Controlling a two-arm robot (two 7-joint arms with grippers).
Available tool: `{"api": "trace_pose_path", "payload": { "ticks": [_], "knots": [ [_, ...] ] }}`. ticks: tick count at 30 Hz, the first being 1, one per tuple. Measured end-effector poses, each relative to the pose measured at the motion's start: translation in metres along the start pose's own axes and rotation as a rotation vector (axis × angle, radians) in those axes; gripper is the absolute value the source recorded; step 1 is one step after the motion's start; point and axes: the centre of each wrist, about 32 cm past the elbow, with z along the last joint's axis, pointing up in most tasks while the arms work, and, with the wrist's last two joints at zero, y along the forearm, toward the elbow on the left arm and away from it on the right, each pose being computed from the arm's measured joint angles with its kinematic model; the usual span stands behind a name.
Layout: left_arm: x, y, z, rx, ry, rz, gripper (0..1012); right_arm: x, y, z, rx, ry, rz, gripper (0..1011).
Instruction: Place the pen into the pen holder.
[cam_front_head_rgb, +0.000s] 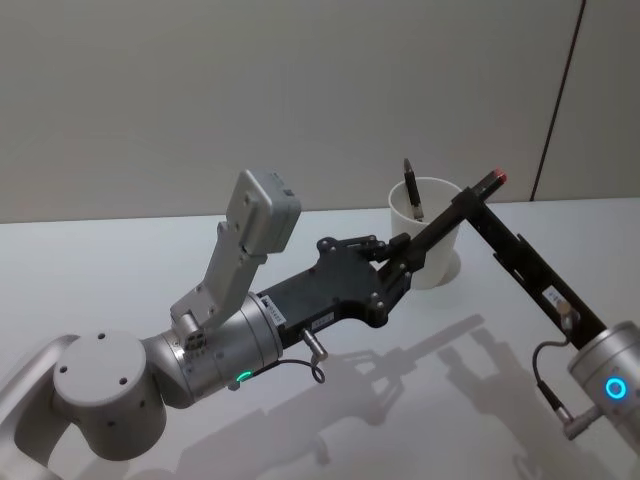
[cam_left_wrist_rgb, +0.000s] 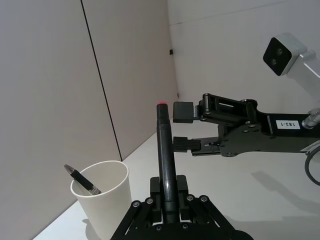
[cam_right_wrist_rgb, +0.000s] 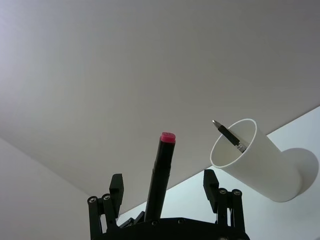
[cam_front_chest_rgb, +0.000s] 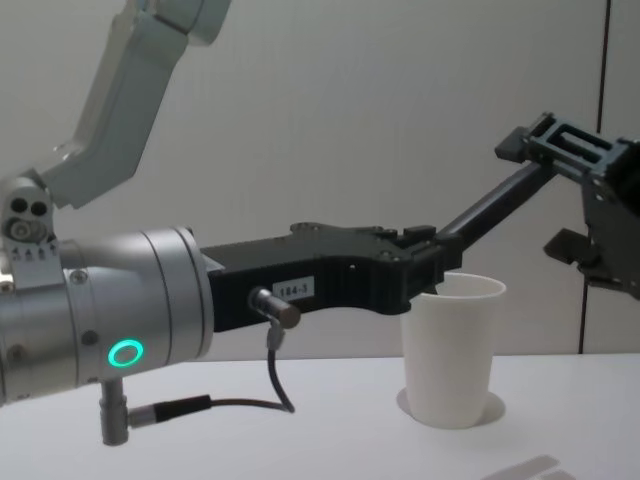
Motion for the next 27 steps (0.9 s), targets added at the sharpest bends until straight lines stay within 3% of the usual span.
{"api": "trace_pose_path", "payload": {
  "ticks": [27],
  "knots": [
    [0.0000,0.0000,0.0000,0.000,0.000,0.000,183,-0.007,0.020,-0.011,-0.002,-0.003,-0.026,1002]
  ]
}}
